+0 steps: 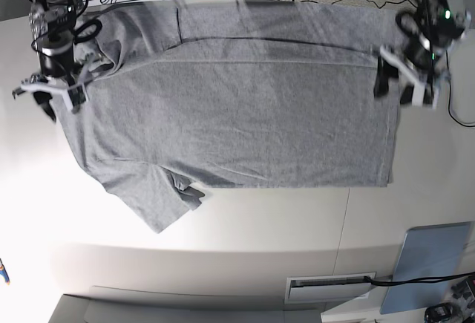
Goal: Fold the T-shirt properly
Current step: 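Release the shoulders and move both grippers to the hem corners, then grasp the hem corners and fold the hem up onto the collar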
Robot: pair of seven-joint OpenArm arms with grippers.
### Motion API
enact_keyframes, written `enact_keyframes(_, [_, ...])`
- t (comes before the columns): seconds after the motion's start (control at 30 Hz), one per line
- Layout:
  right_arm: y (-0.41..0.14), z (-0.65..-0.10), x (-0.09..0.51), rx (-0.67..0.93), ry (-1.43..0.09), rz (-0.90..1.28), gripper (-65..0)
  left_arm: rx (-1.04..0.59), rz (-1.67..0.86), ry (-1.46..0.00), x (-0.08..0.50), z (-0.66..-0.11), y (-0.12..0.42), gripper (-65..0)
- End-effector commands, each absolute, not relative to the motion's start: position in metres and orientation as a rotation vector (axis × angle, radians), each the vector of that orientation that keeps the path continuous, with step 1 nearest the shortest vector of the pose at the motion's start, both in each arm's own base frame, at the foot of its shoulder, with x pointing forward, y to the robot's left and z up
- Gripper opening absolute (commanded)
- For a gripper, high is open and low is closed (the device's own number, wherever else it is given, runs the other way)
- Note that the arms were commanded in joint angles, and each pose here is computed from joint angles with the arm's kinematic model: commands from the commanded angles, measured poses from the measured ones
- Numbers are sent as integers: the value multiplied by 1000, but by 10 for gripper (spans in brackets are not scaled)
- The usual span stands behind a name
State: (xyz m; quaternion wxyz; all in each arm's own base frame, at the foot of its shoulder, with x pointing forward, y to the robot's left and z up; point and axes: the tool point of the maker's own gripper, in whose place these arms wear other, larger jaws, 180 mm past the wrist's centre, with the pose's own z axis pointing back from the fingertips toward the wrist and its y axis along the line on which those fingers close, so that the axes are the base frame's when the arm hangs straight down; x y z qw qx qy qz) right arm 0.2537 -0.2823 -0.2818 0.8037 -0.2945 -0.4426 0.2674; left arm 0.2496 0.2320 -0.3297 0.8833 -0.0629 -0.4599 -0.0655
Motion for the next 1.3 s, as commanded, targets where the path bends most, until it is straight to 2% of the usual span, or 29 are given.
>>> enact_keyframes(0.0, [-282,-261,266,-657,-1019,568,-272,-138,-130,-1017,266,-317,232,-289])
enact_keyframes(0.13, [-287,-242,286,-636,-1095,450,-268,-119,-127,-1003,306,-328,240,-289])
enact_keyframes(0.23, [-292,-241,292,-623,-1089,401,-269,-96,-108,-977,334,-341,254,-289])
enact_keyframes(0.5, [-274,-257,290,-488,-1054,439,-269,-156,-14,-916,409,-360,268,-289])
enact_keyframes(0.63, [-255,-281,284,-337,-987,493,-269,-94,12,-881,435,-362,282,-289])
enact_keyframes(0.73, [-245,-302,282,-221,-933,487,-269,-80,46,-868,446,-360,291,-289])
enact_keyframes(0.97, [-247,-312,308,-149,-907,432,-269,-94,98,-811,454,-377,299,-289])
enact_keyframes(1.13, [-246,-298,325,-157,-932,429,-269,-70,104,-746,446,-397,306,-289])
enact_keyframes(1.27, [-246,-287,335,-167,-965,427,-269,-175,35,-701,438,-406,282,-289])
